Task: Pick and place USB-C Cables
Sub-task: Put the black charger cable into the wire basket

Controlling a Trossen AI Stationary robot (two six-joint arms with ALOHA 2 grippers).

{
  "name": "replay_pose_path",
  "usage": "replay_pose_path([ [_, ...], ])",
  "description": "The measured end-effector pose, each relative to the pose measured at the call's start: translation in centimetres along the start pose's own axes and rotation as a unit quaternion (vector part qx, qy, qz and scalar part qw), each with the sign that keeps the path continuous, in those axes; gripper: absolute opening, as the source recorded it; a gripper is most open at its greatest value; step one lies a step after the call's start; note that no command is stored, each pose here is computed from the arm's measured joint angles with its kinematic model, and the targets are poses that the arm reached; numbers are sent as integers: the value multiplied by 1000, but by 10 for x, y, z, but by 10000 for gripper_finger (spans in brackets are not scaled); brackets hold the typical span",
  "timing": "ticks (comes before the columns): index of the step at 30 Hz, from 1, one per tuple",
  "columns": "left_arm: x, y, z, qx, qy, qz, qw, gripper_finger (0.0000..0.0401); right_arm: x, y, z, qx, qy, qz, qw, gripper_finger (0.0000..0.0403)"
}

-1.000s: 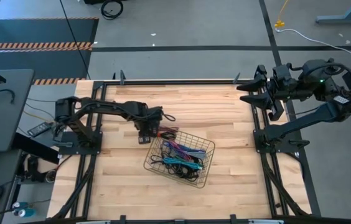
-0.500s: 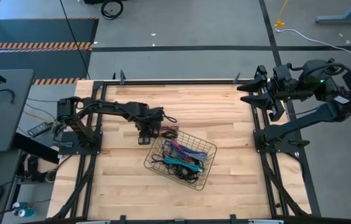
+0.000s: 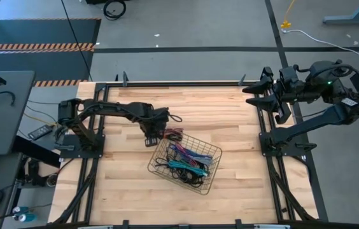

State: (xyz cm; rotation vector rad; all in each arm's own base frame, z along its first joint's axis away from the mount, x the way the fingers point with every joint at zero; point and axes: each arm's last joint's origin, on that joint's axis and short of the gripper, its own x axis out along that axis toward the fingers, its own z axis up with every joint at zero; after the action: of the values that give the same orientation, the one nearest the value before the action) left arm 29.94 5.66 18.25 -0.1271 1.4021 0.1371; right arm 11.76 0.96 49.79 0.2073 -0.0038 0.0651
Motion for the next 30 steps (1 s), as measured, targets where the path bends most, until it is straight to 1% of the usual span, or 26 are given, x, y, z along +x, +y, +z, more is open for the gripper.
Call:
replay_pose_path([
  [3, -24, 0, 14, 7, -19, 0, 1000, 4, 0, 0, 0, 0, 0, 0, 1000, 195],
  [5, -45, 1, 20, 13, -21, 14, 1000, 3, 0, 0, 0, 0, 0, 0, 1000, 195],
  [7, -66, 2, 27, 22, -27, 43, 998, 2, 0, 0, 0, 0, 0, 0, 1000, 195],
  [10, -98, 7, 31, 31, -19, 99, 994, 2, -1, 0, 0, 0, -1, 0, 1000, 195],
  [13, -131, 12, 35, 26, -27, 150, 988, 1, -1, 0, 0, -1, -1, 0, 1000, 195],
  [16, -165, 15, 39, 16, -62, 179, 982, 1, -1, 0, 0, -3, 0, 7, 1000, 195],
  [19, -196, 14, 43, 8, -115, 182, 976, 1, -1, 1, 0, -4, 1, 9, 1000, 195],
  [23, -229, 4, 45, 12, -179, 177, 968, 1, -1, 1, 0, -4, 1, 9, 1000, 195],
  [25, -239, -4, 45, 22, -198, 173, 964, 1, -1, 1, 0, -4, 1, 9, 1000, 195],
  [27, -244, -14, 44, 46, -209, 167, 962, 1, -1, 1, 0, -4, 1, 9, 1000, 195],
  [30, -245, -31, 44, 85, -217, 136, 963, 1, -1, 1, 0, -4, 1, 9, 1000, 195],
])
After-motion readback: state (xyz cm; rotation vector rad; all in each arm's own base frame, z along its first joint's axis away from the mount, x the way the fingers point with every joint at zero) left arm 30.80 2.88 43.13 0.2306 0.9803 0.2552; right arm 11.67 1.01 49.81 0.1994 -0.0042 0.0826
